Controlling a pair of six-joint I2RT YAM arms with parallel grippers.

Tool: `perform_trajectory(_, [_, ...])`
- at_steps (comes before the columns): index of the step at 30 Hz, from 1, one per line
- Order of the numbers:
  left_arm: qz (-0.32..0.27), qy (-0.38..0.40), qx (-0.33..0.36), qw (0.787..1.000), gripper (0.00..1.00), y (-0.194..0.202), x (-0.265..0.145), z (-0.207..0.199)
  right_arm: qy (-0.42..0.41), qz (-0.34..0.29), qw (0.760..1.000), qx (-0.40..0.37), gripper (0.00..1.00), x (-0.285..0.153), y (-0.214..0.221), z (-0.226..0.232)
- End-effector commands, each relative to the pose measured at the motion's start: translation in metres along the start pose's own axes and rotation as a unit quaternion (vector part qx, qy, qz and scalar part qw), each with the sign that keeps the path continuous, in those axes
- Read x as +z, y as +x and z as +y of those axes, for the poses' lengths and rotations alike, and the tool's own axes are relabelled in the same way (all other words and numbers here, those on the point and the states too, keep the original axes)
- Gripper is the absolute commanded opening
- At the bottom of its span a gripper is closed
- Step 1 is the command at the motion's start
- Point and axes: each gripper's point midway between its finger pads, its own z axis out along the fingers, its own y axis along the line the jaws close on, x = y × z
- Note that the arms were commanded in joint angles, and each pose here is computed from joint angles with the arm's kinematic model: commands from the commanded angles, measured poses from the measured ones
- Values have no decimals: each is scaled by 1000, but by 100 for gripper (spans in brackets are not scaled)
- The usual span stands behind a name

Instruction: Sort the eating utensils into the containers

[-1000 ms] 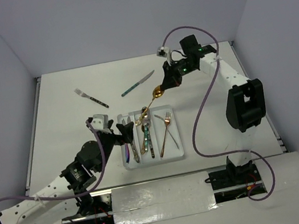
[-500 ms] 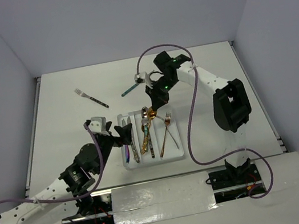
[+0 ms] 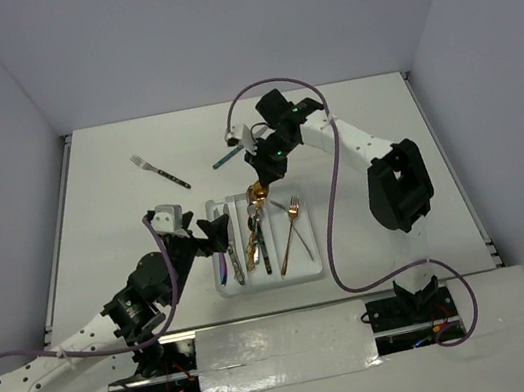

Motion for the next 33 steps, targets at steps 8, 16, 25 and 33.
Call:
perform_trajectory(8, [-24,-2,-21,999,99,-16,0,-3,74,-15,996,-42,19,13,-20,-38])
perform_trajectory(16, [-15,-4,-15,1000,99,-12,4,-4,64,-26,997,-37,31,27,-25,-46])
perform_trajectory(25, [-14,-2,-15,1000,99,-11,5,-5,86,-41,995,-14,41,34,-25,-55])
perform_trajectory(33, [-18,0,-18,1000,99,-14,3,-5,146,-96,981,83,41,43,-42,-81])
